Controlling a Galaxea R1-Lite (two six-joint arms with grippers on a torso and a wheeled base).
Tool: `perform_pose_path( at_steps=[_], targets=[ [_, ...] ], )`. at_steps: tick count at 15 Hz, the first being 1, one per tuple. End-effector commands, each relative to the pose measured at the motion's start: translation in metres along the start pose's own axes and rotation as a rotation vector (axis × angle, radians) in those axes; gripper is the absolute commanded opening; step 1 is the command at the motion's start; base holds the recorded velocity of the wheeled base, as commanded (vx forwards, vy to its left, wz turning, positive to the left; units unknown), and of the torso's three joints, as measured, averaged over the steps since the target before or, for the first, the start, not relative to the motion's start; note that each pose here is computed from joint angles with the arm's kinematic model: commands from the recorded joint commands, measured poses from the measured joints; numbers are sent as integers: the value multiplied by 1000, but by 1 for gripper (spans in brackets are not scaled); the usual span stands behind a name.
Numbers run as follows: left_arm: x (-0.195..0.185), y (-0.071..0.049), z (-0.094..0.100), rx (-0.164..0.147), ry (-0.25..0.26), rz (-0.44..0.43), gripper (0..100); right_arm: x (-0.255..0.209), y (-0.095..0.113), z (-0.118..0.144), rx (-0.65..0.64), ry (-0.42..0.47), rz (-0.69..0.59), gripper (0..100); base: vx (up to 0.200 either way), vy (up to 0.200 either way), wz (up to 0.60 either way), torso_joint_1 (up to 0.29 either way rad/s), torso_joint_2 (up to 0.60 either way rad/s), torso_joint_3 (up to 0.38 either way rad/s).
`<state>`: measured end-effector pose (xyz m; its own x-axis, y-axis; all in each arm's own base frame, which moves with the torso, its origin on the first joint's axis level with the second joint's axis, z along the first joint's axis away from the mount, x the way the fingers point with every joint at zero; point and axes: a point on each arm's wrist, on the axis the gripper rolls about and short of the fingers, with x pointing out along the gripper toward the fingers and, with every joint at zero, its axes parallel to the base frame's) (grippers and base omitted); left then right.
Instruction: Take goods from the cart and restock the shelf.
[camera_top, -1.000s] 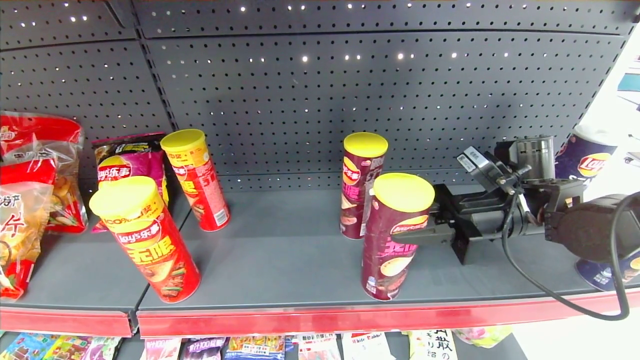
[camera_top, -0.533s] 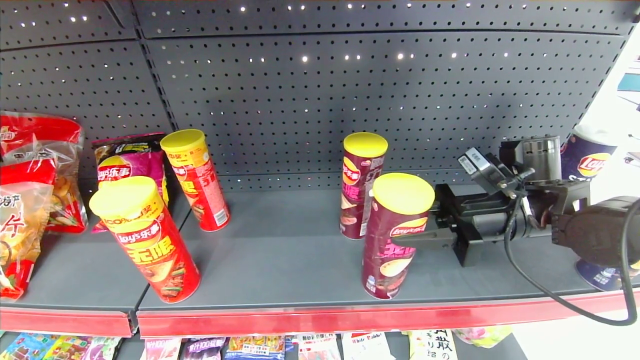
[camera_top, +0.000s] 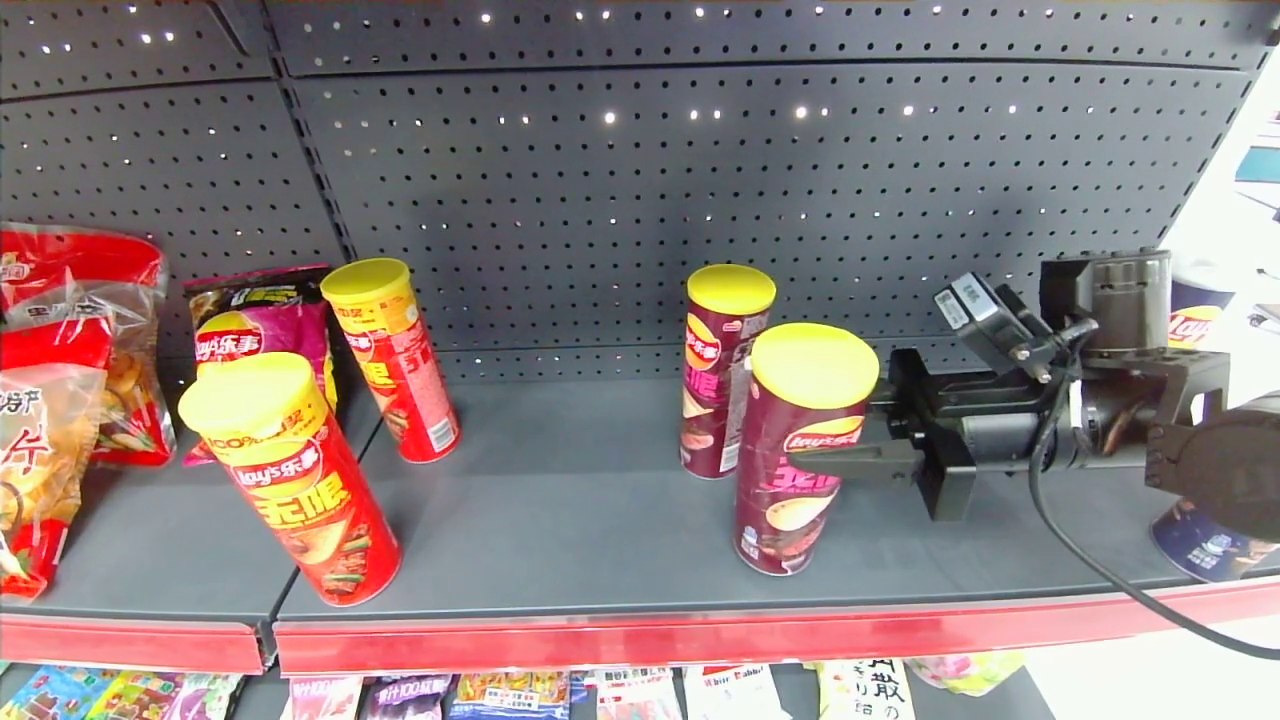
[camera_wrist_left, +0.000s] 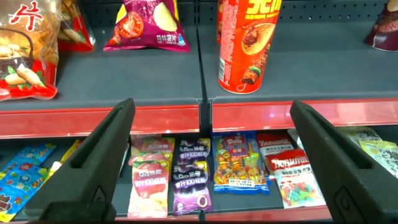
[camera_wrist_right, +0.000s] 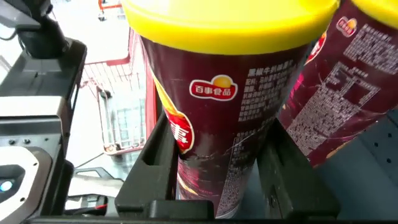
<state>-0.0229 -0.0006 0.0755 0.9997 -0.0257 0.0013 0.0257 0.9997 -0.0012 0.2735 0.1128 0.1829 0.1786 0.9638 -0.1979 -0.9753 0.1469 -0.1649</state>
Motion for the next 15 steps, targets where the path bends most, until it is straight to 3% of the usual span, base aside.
perform_pose_path(
  at_steps=[1,7,15],
  targets=[
    [0,0,0,0,1,0,100,-2,1,6,14,-10,-6,0,0,0,0,0,0,0],
    [0,0,0,0,1,0,100,-7,4,17,79,30,-145,0,0,0,0,0,0,0],
    [0,0,0,0,1,0,100,-1,9,21,78,1,-141,0,0,0,0,0,0,0]
  ],
)
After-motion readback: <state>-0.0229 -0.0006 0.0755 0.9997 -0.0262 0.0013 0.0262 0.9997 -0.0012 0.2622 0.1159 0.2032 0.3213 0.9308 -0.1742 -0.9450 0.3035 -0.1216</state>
